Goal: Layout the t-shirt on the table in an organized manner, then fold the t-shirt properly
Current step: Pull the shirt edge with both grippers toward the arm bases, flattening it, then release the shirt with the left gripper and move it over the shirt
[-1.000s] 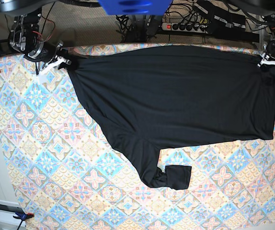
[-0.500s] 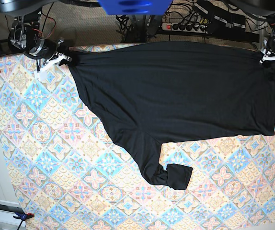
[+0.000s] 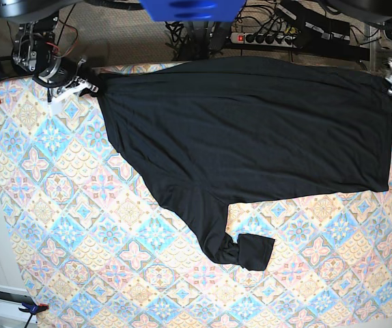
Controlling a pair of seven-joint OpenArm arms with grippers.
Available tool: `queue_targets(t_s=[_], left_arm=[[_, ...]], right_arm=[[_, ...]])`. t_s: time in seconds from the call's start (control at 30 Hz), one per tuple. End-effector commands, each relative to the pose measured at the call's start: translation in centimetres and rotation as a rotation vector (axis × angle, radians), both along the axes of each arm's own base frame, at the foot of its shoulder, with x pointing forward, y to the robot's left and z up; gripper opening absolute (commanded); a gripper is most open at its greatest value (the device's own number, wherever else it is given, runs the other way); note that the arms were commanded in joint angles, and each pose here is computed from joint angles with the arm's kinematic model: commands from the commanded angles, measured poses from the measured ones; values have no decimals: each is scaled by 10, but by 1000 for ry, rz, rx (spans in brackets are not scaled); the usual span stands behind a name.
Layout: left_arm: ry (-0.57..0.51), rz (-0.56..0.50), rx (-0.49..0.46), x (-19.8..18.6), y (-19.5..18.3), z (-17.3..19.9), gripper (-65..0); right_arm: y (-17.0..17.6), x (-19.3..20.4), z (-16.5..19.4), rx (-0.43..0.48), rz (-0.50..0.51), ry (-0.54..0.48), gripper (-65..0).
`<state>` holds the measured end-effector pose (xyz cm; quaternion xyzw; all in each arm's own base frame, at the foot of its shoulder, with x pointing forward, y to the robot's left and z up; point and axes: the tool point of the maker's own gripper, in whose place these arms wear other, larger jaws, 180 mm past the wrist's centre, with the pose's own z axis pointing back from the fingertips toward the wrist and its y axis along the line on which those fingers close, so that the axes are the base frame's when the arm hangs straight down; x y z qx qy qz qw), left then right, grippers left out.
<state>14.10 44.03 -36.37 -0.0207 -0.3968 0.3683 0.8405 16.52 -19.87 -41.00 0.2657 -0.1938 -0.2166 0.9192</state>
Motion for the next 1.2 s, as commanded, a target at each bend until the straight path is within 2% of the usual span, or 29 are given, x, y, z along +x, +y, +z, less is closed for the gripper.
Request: queue_targets(t_s=[0.0, 0.1, 0.23, 0.37, 0.47, 0.57, 0.73, 0.9, 1.17], left_arm=[[-27, -21, 31, 8, 5, 17, -400], [-43, -21, 26, 14, 7, 28, -400], [-70, 32, 48, 6, 24, 43, -400], [-110, 38, 54, 20, 27, 50, -400], [-111, 23, 56, 27, 23, 49, -400], [-97, -23, 63, 51, 10, 41, -400], [-114, -15, 42, 64, 0, 34, -400], [-86, -153, 16, 83, -37, 23, -400], [-103, -513, -12, 104, -139, 41, -400]], right_arm=[[-4, 7, 9, -8, 4, -36, -557], [-3, 7, 9, -8, 5, -37, -544], [-3, 8, 10, -8, 6, -39, -530], [-3, 8, 10, -8, 6, -39, -528], [-3, 8, 10, -8, 6, -39, -528], [-3, 8, 10, -8, 6, -39, -528], [-4, 8, 10, -10, 3, -42, -528], [-16, 10, 13, -26, -27, -53, -519], [-23, 12, 16, -37, -47, -59, -407]])
